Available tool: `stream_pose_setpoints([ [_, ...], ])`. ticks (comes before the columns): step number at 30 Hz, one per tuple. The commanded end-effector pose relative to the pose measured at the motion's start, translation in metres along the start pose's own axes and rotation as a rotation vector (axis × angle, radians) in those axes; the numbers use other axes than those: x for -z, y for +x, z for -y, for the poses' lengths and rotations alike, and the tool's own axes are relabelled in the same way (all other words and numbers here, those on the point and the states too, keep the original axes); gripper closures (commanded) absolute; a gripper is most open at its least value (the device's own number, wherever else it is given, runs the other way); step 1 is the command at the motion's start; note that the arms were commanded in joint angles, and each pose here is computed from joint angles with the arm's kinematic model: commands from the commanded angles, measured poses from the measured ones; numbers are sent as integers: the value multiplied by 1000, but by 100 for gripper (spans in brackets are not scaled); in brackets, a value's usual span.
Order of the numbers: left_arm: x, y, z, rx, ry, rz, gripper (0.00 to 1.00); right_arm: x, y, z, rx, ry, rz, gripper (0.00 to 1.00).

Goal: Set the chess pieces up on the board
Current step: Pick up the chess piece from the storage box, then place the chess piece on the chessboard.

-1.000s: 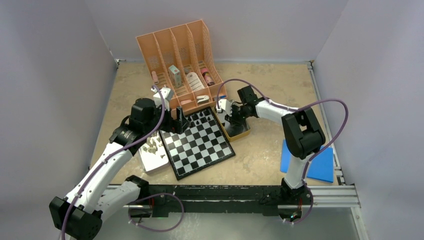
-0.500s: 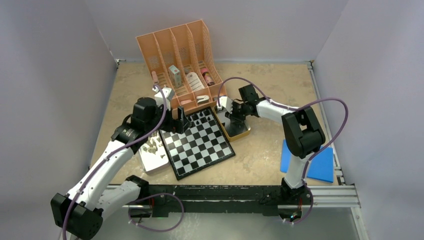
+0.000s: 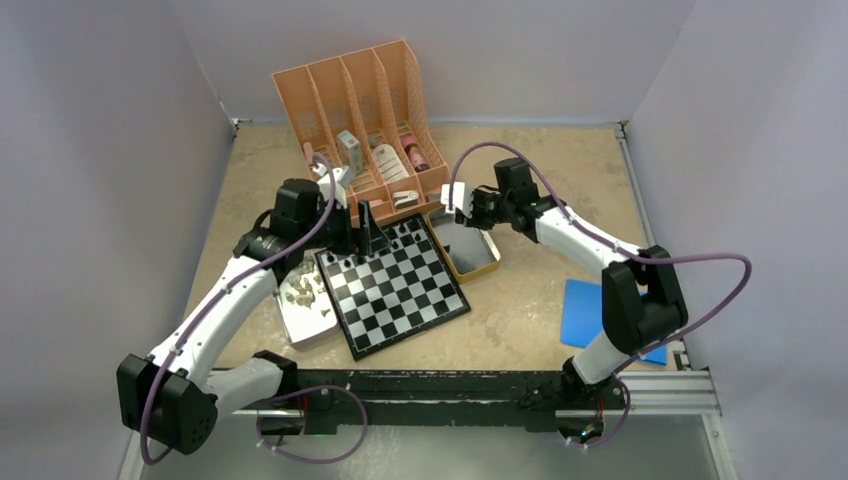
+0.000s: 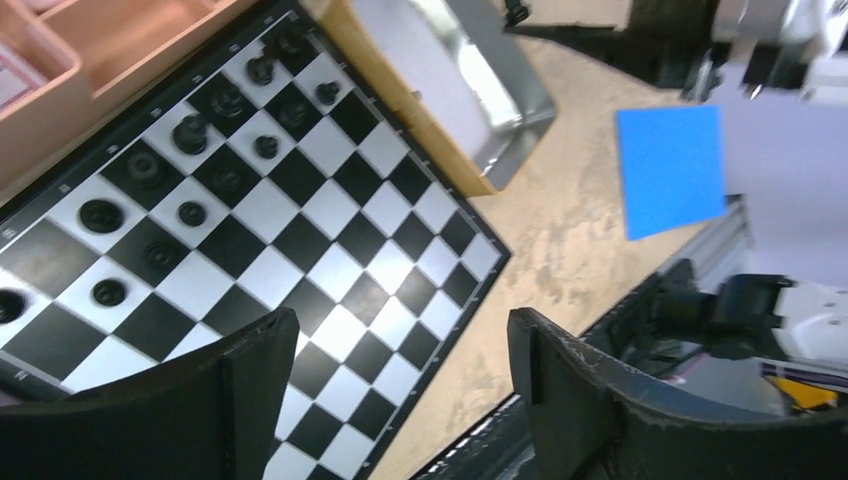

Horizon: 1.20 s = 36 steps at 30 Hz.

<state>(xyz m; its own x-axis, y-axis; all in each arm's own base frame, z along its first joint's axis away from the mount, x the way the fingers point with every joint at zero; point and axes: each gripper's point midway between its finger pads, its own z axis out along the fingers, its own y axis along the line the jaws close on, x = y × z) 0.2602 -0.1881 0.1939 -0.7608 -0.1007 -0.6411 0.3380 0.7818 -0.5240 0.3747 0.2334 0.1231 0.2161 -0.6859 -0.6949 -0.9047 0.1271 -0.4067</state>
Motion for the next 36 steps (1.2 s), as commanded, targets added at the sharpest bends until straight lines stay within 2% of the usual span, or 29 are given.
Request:
stream_pose_setpoints([
  [1,14,-35,44,41,203,52,27,15,-47,-2,123,17,154,85],
  [12,17,-60,75,80,463,12,53,24,-118,-37,269,18,322,84],
  [21,2,-47,81,81,614,-99,58,30,-150,-52,325,7,424,82],
  [27,-9,-48,75,52,621,-100,64,30,-153,-59,339,-13,443,82],
  [36,-24,-45,69,65,638,-137,66,32,-158,-61,353,-24,464,82],
])
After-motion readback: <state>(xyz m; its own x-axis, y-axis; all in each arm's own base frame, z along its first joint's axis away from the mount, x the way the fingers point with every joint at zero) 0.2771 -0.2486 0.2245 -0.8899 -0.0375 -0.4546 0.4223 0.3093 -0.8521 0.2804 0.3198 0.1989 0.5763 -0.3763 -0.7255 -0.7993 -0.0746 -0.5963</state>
